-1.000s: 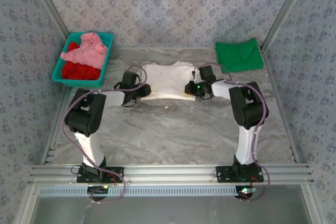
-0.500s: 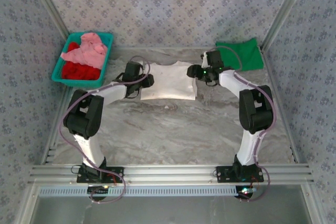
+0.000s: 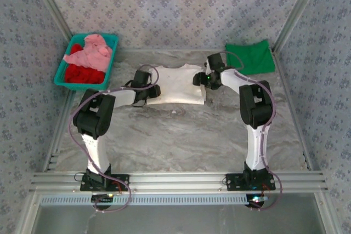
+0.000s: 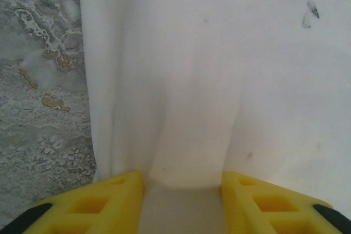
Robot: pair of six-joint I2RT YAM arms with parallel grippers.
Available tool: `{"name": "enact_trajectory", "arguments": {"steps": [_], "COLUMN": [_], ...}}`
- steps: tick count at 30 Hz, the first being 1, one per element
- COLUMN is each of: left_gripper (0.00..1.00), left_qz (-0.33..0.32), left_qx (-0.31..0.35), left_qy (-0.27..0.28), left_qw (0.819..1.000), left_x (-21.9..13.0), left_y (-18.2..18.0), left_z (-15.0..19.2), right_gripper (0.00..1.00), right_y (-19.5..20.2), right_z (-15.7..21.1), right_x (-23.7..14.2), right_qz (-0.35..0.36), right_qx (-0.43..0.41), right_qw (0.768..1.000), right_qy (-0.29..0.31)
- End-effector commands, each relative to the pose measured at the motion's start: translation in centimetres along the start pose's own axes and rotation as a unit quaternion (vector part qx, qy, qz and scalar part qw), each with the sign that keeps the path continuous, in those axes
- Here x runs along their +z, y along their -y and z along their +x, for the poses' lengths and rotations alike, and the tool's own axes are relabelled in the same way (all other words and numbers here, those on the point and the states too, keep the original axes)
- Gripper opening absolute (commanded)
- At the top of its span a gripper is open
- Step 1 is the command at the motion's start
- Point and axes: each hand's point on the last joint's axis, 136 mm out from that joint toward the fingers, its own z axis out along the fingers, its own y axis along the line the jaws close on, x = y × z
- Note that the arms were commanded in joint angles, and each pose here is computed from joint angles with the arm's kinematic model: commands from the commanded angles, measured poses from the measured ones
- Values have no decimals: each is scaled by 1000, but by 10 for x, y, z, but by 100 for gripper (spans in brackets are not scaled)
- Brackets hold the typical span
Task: Fold and stack the t-shirts
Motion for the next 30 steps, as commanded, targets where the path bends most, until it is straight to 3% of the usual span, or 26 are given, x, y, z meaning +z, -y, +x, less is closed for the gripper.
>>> {"name": "enact_trajectory", "arguments": {"steps": [1,5,10,17,23,30], "left_gripper": [42,42,42,45,66,77], "left_qz": [-25,-22,-17,-7,17,55], "left_qx": [-12,-15,-19,-26,-28,-32], "left_qy": [-21,-17,-9,-3,30,121], "left_qw": [999,1000,1000,1000,999,991], "left_x": [4,0,-4,-4,-24,-91], "left_y": [-18,-20,-19,-16,-3,16], "left_z": [18,18,17,16,-2,-36], "right_gripper": [72,70,59,25,0,0], "right_y": [-14,-25,-44,-52,-54,-39], "right_z": [9,17,28,29,10,-17], "right_x": [11,26,43,51,37,15], "right_qz": [-10,-22,-39,-64,-92,-88], "right_qx": [-25,-33,-44,-29,-15,-18], "right_qw": [999,999,997,996,995,996], "right_qy": [-25,-34,-42,-50,-31,-5]}}
